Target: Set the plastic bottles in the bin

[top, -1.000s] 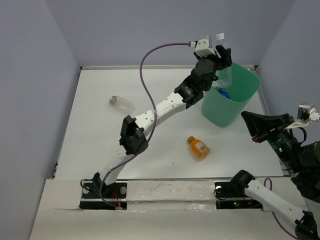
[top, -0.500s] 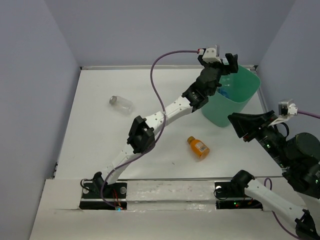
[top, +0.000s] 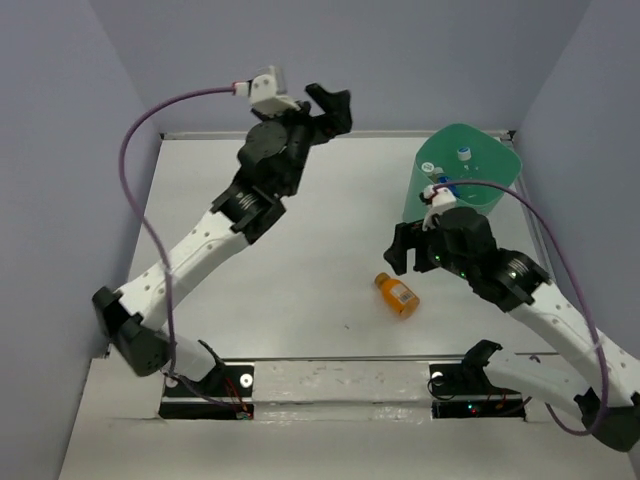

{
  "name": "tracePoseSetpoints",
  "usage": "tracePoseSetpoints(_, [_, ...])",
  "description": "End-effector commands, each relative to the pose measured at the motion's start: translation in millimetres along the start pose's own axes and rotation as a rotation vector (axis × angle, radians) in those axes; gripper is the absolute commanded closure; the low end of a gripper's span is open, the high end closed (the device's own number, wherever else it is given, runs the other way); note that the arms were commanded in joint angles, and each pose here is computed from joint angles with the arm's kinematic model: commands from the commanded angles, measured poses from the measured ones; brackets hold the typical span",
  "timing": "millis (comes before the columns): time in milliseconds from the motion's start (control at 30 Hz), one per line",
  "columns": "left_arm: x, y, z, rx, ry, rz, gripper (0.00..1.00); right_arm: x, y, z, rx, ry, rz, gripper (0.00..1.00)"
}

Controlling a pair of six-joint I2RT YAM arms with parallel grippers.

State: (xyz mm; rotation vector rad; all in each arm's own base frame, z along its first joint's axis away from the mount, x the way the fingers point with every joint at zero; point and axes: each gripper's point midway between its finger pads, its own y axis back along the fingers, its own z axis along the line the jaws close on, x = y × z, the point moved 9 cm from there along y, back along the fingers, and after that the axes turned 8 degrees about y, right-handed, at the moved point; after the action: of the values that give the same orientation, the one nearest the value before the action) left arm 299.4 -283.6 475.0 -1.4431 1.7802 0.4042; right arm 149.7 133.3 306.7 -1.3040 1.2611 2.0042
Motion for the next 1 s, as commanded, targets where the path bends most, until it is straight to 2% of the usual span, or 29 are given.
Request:
tracePoseSetpoints(0, [18.8, 57.8, 77.1, -0.192, 0.086, 0.084, 0.01, 39.9, -32.6, -4.6, 0.049, 0.053, 0.241, 0.12])
tracePoseSetpoints(167, [26.3, 115.5, 184.3, -0.473, 0.127, 0.074, 0.01, 56.2, -63.4, -5.0, 0.097, 0.057, 0.397, 0.07])
tracePoseSetpoints(267, [34.8, 137.3, 226.3, -0.585, 0.149, 0.095, 0.01, 71.0, -80.7, -2.1, 0.097, 0.042, 0.535, 0.04])
tracePoseSetpoints(400, [40.3, 151.4, 262.5, -0.702, 0.181, 0.064, 0.01, 90.4, -98.4, -3.8, 0.158, 0.023, 0.685, 0.00])
tracePoseSetpoints(600, [48.9, 153.0, 292.2, -0.826, 0.230, 0.024, 0.01, 121.6, -121.5, -10.6, 0.240, 0.036, 0.824, 0.01])
tracePoseSetpoints(667, [49.4, 147.6, 295.9, -0.865, 0.235, 0.009, 0.01, 127.9, -127.0, -10.6, 0.238, 0.033, 0.840, 0.09])
tracePoseSetpoints(700, [49.2, 145.2, 297.8, -0.880, 0.237, -0.002, 0.01, 129.1, -129.6, -10.0, 0.232, 0.030, 0.840, 0.20])
tracePoseSetpoints(767, [51.6, 144.8, 303.4, -0.924, 0.232, -0.005, 0.01, 125.6, -134.6, -7.0, 0.209, 0.016, 0.810, 0.34])
tracePoseSetpoints(800, [53.3, 140.9, 306.0, -0.936, 0.230, -0.005, 0.01, 121.1, -135.3, -6.0, 0.202, 0.014, 0.786, 0.49])
tracePoseSetpoints(867, [53.3, 136.6, 308.4, -0.947, 0.230, -0.016, 0.01, 99.6, -131.1, -2.2, 0.181, 0.011, 0.704, 0.61])
tracePoseSetpoints(900, [54.7, 132.0, 310.8, -0.959, 0.227, -0.019, 0.01, 90.3, -127.8, -0.6, 0.169, 0.010, 0.669, 0.70])
tracePoseSetpoints(967, [52.7, 126.8, 314.8, -0.985, 0.212, -0.048, 0.01, 56.6, -119.9, 6.0, 0.122, 0.015, 0.554, 0.74])
